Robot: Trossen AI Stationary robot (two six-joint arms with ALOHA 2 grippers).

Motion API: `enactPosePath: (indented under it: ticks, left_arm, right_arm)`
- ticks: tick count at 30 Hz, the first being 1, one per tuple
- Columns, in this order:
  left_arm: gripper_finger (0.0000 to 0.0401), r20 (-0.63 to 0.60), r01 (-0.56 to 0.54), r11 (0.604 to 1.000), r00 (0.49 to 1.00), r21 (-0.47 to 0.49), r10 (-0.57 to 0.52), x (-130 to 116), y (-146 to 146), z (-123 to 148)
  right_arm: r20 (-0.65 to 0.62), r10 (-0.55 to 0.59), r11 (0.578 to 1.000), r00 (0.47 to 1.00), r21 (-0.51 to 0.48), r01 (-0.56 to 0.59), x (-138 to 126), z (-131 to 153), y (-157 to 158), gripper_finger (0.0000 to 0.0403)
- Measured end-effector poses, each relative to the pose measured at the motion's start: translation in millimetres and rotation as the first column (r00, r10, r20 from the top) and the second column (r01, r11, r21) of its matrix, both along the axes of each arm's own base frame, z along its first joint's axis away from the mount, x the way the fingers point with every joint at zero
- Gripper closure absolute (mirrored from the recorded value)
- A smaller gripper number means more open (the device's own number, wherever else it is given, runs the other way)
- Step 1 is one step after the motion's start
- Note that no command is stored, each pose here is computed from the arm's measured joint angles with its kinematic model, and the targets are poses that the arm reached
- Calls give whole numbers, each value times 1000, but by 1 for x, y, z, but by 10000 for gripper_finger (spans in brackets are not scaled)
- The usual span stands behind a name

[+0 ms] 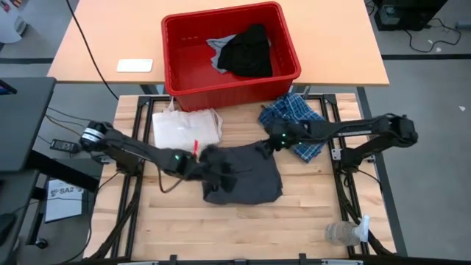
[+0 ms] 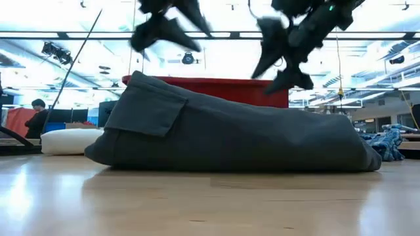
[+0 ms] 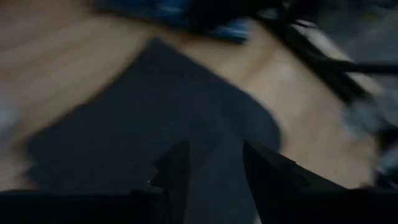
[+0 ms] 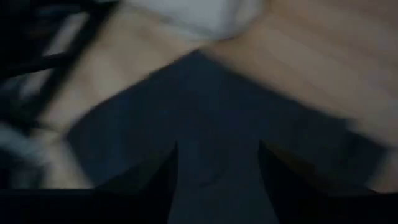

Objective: Fold laundry
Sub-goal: Fold the gray shorts, then stack the folded gray shorts on top of the folded blue pants

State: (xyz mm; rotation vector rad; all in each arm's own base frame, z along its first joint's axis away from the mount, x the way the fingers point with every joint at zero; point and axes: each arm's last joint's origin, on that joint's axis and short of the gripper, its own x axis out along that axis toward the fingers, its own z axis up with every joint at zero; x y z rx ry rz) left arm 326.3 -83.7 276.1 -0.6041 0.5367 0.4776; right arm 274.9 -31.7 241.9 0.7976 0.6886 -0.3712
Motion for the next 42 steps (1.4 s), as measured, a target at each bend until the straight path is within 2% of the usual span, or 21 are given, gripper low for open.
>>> enactPosePath:
  ticks: [2,7,10,13,17,20,22,25,30,34,38,42]
  left_arm:
    - [260,-24,39,999,999,2,-39,7,-8,-13]
    - [273,-215,-13,998,977,-56,0,11,-22,-59]
    - [275,-321,-87,987,946,-137,39,10,-31,-83]
    - [276,-370,-130,971,928,-200,48,12,-39,-100]
    - [276,-408,-174,962,910,-211,75,13,-48,-119]
    - [276,-425,-199,956,901,-216,92,14,-50,-127]
    - [276,-434,-206,952,896,-224,92,13,-50,-127]
    - [276,-439,-198,948,896,-248,73,7,-50,-115]
    - [275,-359,-173,954,930,-245,77,-11,-51,-75]
    - [275,-319,-175,959,943,-222,98,-27,-52,-52]
    - [271,-290,-224,953,944,-204,159,-42,-63,-44]
    - [232,-311,-225,953,937,-201,156,-53,-76,-45]
  right_arm:
    - [58,61,997,996,51,-64,1,7,11,187]
    - [76,106,988,991,106,-114,15,-3,42,221]
    - [17,94,989,995,112,-95,25,-23,59,236]
    - [-70,72,992,995,108,-64,32,-47,72,247]
    - [-173,68,993,983,108,-49,42,-84,84,254]
    - [-191,100,988,977,134,-75,49,-104,89,254]
    - [-187,131,980,974,175,-98,53,-111,91,253]
    - [-157,147,974,977,197,-115,52,-104,93,253]
    - [-27,106,983,994,157,-100,43,-59,93,251]
    - [28,77,986,997,146,-80,29,-30,87,239]
    - [-49,58,990,997,133,-51,11,-21,85,200]
    - [-174,52,990,983,136,-28,-7,-21,90,133]
